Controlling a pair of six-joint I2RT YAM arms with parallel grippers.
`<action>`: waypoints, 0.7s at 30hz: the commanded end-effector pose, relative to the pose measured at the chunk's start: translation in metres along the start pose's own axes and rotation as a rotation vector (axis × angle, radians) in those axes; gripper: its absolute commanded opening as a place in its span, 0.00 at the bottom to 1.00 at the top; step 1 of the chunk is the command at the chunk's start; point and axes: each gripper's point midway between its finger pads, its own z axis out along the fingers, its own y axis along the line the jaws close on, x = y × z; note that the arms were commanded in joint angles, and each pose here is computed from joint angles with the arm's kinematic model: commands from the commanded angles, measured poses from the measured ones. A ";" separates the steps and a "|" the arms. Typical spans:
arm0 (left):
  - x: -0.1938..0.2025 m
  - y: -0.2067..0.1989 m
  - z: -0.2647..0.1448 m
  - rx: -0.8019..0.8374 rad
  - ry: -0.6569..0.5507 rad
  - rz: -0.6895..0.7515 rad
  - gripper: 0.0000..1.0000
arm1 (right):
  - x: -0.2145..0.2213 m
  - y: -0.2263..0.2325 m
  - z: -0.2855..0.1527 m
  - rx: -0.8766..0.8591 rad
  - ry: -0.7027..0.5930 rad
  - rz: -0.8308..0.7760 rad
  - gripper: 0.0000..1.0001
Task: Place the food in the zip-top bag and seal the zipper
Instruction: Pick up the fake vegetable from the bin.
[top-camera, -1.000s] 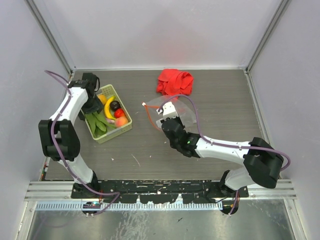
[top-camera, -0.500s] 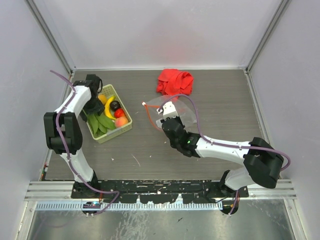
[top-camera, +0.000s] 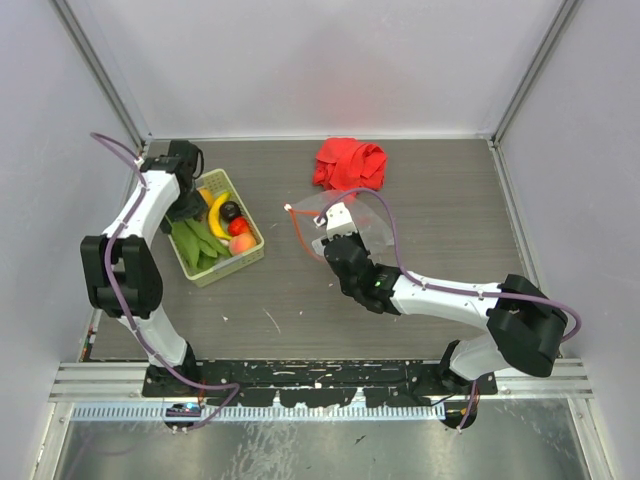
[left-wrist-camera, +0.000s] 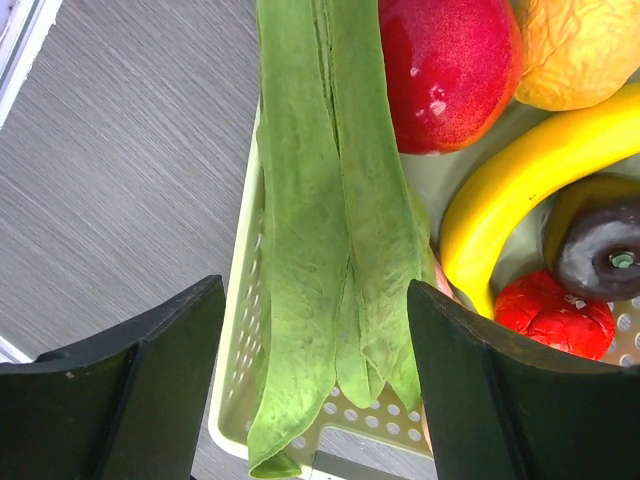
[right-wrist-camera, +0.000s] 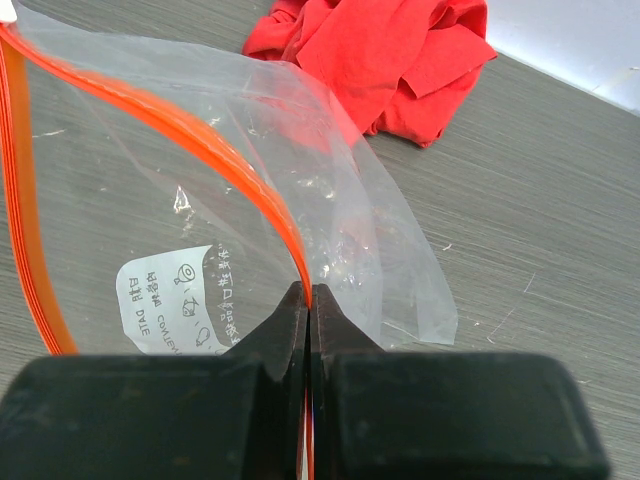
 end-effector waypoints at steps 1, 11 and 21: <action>-0.012 -0.006 0.000 -0.001 -0.045 -0.045 0.74 | -0.021 -0.004 -0.003 0.004 -0.057 0.085 0.01; 0.013 -0.015 0.036 -0.034 0.033 -0.033 0.74 | -0.020 -0.003 -0.002 0.003 -0.055 0.083 0.01; 0.017 -0.013 0.041 -0.052 0.038 -0.021 0.59 | -0.021 -0.005 -0.002 0.006 -0.056 0.084 0.01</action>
